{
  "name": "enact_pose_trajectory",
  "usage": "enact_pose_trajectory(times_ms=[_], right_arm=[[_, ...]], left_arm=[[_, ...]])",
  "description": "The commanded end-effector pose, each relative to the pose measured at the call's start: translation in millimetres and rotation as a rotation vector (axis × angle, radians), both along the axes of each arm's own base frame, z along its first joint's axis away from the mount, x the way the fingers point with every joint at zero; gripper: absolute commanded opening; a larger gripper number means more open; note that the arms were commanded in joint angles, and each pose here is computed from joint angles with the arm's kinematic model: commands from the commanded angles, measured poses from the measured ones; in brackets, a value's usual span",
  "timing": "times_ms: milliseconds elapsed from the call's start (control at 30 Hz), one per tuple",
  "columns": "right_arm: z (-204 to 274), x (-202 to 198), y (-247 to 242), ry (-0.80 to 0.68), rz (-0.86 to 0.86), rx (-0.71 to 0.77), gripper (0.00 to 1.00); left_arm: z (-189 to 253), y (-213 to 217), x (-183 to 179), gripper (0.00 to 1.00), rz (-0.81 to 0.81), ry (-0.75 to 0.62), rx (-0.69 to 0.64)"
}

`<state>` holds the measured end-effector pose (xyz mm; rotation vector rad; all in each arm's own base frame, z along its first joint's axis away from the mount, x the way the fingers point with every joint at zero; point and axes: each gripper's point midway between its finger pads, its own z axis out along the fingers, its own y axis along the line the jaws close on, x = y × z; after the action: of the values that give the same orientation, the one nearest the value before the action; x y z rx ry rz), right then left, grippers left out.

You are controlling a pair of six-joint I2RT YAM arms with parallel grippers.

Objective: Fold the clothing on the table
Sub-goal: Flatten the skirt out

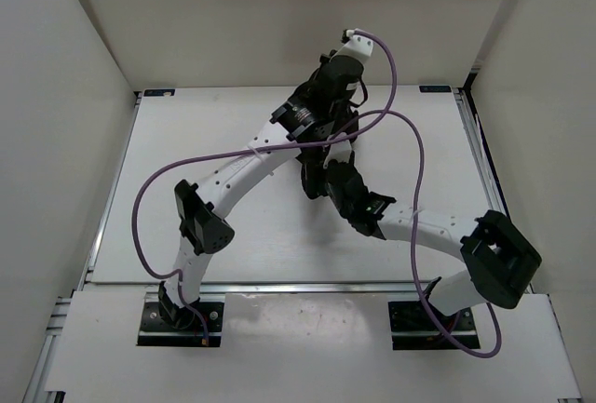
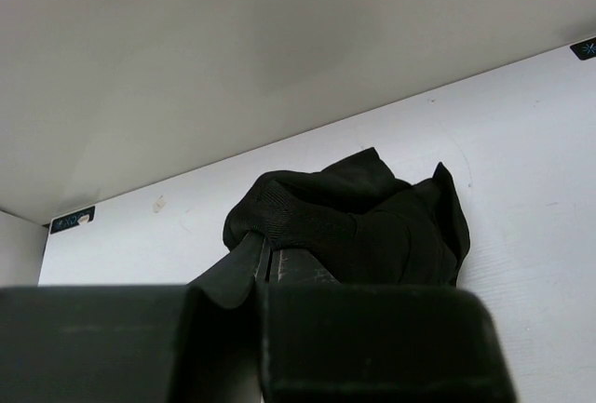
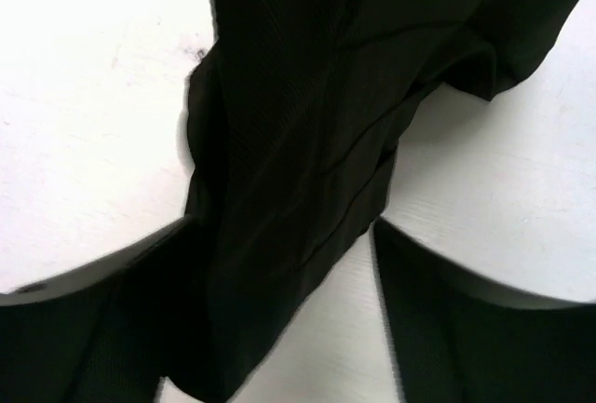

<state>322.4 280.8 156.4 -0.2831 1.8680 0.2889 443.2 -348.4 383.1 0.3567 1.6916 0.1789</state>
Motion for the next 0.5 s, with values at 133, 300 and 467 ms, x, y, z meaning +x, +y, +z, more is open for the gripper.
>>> enact_pose_trajectory(times_ms=[133,300,467], right_arm=[[10,3,-11,-0.023,0.004,-0.024,0.15],[-2,1,-59,0.026,0.005,-0.127,0.0],[40,43,-152,0.012,-0.127,-0.097,0.01]], left_arm=[[81,46,-22,0.0,0.036,-0.117,-0.158],[63,82,-26,0.0,0.082,-0.064,-0.11],[20,129,-21,0.0,0.087,0.01,-0.09]])
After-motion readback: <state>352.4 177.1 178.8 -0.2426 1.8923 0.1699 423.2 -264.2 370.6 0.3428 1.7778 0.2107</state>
